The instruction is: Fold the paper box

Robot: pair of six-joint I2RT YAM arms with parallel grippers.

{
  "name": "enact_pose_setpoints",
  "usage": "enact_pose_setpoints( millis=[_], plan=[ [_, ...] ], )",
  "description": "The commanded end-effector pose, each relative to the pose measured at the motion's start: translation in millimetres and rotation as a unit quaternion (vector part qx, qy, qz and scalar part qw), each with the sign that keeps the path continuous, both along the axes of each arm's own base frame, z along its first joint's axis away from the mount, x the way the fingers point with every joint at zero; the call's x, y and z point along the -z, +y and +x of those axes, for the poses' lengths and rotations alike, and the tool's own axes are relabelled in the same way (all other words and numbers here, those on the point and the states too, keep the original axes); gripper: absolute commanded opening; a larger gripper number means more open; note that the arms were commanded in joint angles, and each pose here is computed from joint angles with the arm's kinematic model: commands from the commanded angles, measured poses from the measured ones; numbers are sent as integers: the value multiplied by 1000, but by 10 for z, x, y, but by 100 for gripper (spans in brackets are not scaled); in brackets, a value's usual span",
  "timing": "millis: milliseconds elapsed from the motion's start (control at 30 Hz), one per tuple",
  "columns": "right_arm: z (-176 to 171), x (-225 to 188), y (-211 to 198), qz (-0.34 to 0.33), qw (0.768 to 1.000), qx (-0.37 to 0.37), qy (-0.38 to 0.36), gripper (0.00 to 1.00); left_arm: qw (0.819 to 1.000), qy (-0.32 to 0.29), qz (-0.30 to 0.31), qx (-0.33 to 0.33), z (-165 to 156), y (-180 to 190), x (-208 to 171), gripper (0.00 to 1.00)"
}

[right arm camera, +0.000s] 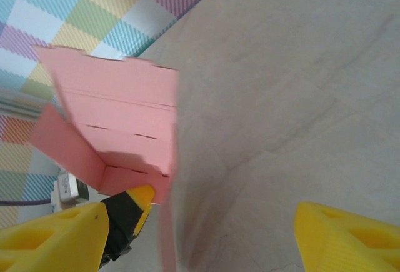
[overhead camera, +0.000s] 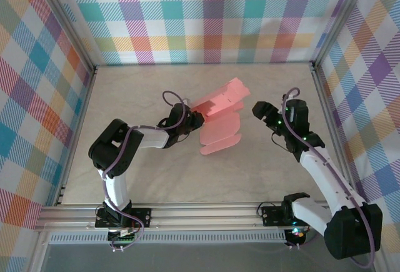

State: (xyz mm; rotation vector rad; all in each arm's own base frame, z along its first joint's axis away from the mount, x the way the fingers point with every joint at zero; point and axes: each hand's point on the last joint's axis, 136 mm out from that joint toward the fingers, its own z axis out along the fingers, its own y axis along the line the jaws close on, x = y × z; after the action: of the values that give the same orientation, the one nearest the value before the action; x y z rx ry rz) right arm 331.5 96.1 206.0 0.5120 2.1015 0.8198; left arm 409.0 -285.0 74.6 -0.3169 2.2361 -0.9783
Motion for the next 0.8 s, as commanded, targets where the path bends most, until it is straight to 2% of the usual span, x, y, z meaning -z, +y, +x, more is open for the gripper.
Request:
enact_pose_setpoints(
  millis=[0,100,400,767],
  plan=[
    [12,-116,32,86,996,-17,-20,77,996,7,-84,19,65,-145,-233,0],
    [26,-90,57,129,991,-42,-20,77,992,9,-122,31,75,-207,-319,0],
    [99,-210,397,180,969,-169,-30,76,984,-21,-152,91,37,-392,-597,0],
    [173,-381,589,190,957,-216,-44,75,979,-30,-161,124,-19,-510,-633,0]
  ],
)
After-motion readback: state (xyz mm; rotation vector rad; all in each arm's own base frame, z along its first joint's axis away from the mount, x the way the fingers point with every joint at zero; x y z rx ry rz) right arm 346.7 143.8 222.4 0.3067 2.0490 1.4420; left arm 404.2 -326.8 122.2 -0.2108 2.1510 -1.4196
